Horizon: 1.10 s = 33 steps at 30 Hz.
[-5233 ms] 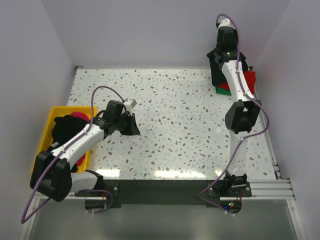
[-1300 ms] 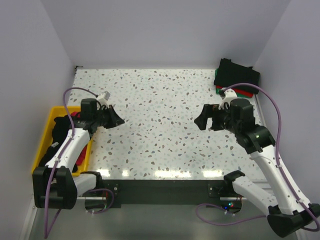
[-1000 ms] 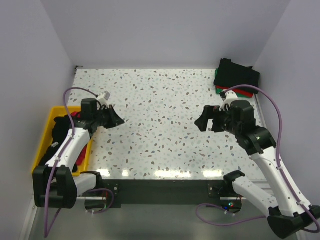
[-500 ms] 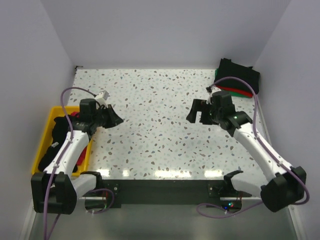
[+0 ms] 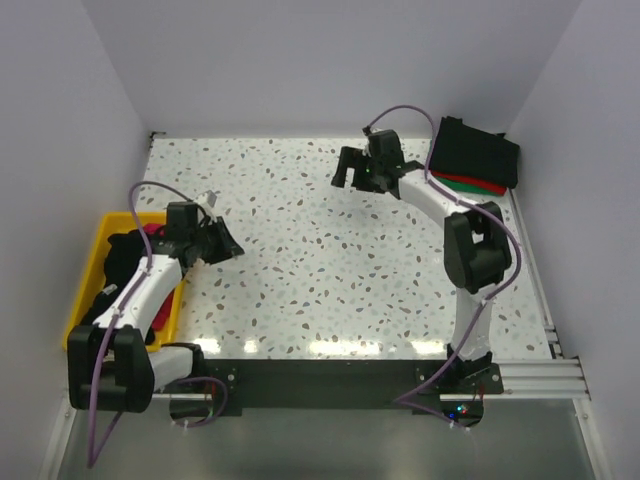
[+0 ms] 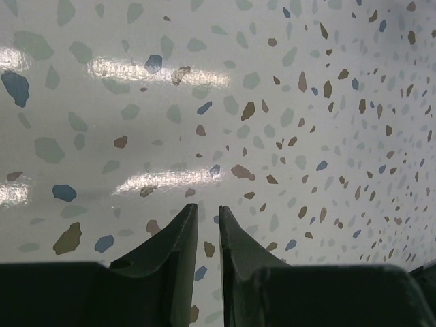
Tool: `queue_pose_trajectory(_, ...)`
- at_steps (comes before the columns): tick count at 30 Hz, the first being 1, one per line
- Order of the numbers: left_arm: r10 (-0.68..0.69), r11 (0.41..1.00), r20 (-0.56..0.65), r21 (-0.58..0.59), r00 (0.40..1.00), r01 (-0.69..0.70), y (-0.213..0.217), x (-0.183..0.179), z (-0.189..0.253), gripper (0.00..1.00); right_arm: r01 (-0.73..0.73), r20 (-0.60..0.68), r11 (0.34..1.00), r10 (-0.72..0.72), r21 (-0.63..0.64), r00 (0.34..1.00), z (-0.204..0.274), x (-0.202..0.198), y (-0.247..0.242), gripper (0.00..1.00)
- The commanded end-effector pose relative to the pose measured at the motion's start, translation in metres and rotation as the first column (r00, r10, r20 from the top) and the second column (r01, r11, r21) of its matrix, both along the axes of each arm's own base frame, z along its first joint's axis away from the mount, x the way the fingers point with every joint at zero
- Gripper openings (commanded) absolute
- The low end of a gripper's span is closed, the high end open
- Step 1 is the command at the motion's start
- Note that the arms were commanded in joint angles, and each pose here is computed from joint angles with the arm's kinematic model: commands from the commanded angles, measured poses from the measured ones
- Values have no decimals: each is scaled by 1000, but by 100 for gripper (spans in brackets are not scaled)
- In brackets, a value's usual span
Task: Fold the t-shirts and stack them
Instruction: Reset both grippers
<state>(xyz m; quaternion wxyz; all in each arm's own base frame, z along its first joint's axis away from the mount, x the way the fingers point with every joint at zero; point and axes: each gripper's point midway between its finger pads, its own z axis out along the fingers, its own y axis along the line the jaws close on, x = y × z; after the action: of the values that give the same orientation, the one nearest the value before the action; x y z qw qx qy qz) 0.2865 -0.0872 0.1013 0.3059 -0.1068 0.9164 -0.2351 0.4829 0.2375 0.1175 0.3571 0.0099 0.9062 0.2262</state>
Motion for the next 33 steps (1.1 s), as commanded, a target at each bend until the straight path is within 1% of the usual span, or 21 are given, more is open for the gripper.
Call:
queue_pose_trajectory(1,-11,999,24,37,1000,10,4,9,-4,23,-59,198,997,49,43,979,54,45,23,99)
queue_pose_trajectory(2,-9,999,16,42,1000,8,4,10,-4,23,-61,189,997,53,38,980,55,51,25,99)
queue_pose_trajectory(5,-22,999,6,33,1000,22,2,14,3,23,-85,184,994,72,64,980,65,48,28,99)
queue_pose_trajectory(7,-21,1000,34,19,999,20,0,18,9,22,-83,171,994,69,72,983,66,42,27,99)
queue_pose_trajectory(8,-13,1000,54,14,998,13,0,19,11,22,-101,168,992,86,79,982,67,37,30,99)
queue_pose_trajectory(9,-6,1000,46,7,999,5,0,15,5,22,-119,164,989,104,87,981,70,23,30,99)
queue_pose_trajectory(11,-7,1000,72,11,997,6,0,16,9,22,-124,153,989,110,80,982,67,7,30,99)
queue_pose_trajectory(12,4,1000,82,29,997,-6,4,21,17,23,-107,127,991,97,77,987,70,-2,24,99)
queue_pose_trajectory(13,16,999,21,41,1000,-17,6,13,13,23,-104,82,992,99,65,992,65,-10,22,99)
queue_pose_trajectory(14,3,999,41,52,999,-5,7,18,25,23,-107,-8,994,108,23,994,56,-27,14,99)
queue_pose_trajectory(15,-4,999,44,48,999,2,6,18,28,22,-108,-38,994,108,0,993,53,-34,8,99)
queue_pose_trajectory(16,-12,999,71,45,997,9,5,18,35,22,-133,-33,991,132,-33,991,58,-42,3,99)
queue_pose_trajectory(17,-19,999,92,41,996,16,3,18,40,23,-129,-35,990,127,-49,991,60,-48,-2,99)
queue_pose_trajectory(18,-14,999,102,40,995,10,4,17,41,23,-106,-73,992,101,-69,992,43,-60,-12,99)
queue_pose_trajectory(19,-1,999,126,34,992,-3,4,18,47,24,-74,-45,995,71,-65,996,59,-68,-19,99)
queue_pose_trajectory(20,-11,1000,130,16,992,9,1,16,49,24,-73,-83,995,67,-68,994,42,-83,-24,99)
queue_pose_trajectory(22,-17,1000,154,5,988,17,-1,14,57,25,-60,-60,998,58,-32,996,52,-97,-27,99)
queue_pose_trajectory(23,-9,1000,158,17,987,7,1,14,57,25,-63,-81,997,59,-39,995,44,-106,-30,99)
queue_pose_trajectory(26,-5,999,174,40,985,-2,5,11,56,26,-51,-83,998,49,-25,995,43,-124,-37,99)
queue_pose_trajectory(30,-7,1000,194,16,981,4,2,8,60,26,-63,-64,998,64,17,996,46,-144,-39,99)
queue_pose_trajectory(33,-5,1000,216,12,976,2,2,6,66,26,-70,-50,997,71,24,996,50,-157,-43,99)
